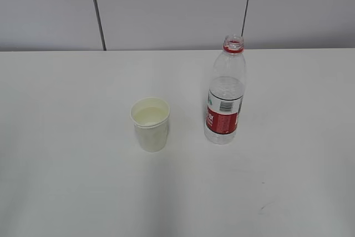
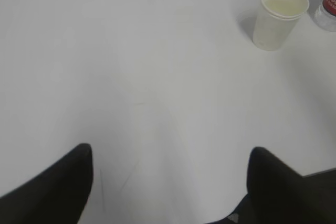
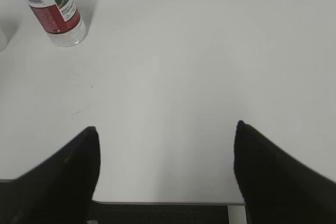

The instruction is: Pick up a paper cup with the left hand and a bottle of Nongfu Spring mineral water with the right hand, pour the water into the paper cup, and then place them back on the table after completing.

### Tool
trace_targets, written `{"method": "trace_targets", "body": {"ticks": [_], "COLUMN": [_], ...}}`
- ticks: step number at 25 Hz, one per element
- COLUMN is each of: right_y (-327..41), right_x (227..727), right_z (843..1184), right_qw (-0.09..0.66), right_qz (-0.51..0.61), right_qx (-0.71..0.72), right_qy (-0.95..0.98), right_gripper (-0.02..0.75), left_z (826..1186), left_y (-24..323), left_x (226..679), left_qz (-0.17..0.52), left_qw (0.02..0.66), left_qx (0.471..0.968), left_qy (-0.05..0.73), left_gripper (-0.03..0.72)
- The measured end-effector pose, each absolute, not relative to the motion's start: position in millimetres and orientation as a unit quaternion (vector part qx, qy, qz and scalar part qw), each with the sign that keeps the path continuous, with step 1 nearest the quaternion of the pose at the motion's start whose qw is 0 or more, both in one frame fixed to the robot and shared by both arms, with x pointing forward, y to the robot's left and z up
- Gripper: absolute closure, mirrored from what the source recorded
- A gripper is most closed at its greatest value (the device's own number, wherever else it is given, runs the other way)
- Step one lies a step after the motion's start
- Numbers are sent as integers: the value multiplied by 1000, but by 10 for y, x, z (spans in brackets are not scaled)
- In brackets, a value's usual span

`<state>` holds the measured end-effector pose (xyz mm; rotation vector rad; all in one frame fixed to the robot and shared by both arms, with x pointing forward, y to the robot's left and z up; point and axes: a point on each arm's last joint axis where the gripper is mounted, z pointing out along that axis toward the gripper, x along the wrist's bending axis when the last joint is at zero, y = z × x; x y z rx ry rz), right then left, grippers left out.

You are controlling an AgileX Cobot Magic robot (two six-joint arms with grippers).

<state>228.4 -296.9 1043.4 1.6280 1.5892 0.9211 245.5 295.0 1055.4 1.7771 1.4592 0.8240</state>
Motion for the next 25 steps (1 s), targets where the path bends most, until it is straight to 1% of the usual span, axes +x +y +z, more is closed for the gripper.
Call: {"method": "trace_targets", "body": {"ticks": [25], "right_y": [-2969], "right_x": [2284], "right_z": [10434], "right_qw": [336], "right_qz": [354], "right_qx": [625], "right_qy": [609], "right_gripper": [150], "left_z": [10554], "left_y": [2950], "left_x": [2455], "left_qz": [317], "left_qw": [342], "left_qx": [684], "left_qy": [561], "left_gripper": [137]}}
